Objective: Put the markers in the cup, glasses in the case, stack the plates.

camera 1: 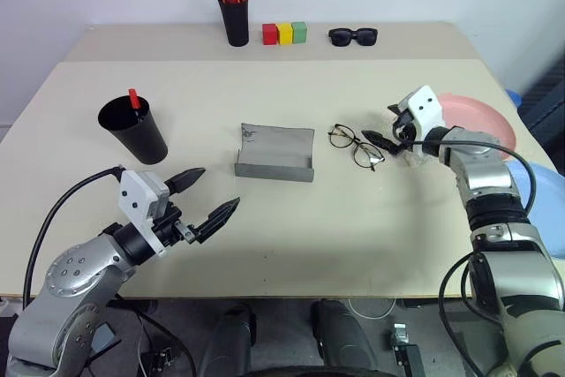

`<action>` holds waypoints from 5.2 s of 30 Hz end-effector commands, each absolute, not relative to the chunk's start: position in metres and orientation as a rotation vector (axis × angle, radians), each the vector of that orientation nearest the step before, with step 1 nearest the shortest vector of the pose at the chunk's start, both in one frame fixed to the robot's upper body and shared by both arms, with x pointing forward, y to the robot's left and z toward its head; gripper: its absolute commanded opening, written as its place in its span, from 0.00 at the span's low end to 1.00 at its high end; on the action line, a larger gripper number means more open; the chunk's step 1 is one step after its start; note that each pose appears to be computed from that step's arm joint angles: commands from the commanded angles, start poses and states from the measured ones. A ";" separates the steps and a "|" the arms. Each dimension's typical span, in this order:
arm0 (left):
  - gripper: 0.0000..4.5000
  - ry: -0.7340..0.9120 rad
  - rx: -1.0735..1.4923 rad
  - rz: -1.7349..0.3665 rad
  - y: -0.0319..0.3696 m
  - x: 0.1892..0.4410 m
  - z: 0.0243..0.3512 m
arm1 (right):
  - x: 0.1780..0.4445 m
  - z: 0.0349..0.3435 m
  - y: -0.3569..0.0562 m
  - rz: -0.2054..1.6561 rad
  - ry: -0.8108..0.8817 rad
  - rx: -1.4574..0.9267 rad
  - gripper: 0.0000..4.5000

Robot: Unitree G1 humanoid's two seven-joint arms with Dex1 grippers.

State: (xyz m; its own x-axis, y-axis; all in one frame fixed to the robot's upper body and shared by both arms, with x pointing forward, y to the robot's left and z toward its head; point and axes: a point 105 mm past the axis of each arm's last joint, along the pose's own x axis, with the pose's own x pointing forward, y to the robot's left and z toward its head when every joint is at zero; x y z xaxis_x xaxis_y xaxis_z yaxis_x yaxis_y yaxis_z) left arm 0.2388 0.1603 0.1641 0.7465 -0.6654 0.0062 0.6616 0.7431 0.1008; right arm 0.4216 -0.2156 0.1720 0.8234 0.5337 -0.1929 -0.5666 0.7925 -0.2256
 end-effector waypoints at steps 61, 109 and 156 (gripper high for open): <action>1.00 0.044 0.161 -0.970 0.150 0.214 0.184 | 0.421 0.150 -0.202 0.752 0.313 -0.050 0.99; 1.00 0.036 0.145 -0.914 0.156 0.206 0.163 | 0.422 0.153 -0.203 0.780 0.345 -0.203 0.29; 1.00 0.031 0.109 -0.848 0.152 0.194 0.157 | 0.427 0.144 -0.194 0.800 0.448 -0.288 0.01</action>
State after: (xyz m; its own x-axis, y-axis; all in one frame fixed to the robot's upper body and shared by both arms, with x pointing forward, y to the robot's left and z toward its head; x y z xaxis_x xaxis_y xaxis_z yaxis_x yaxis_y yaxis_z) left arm 0.1957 0.1577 0.1470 0.6735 -0.7327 -0.0977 0.7387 0.6720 0.0527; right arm 0.4264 -0.1916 0.1421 0.6041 0.6305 -0.4874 -0.7461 0.6624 -0.0677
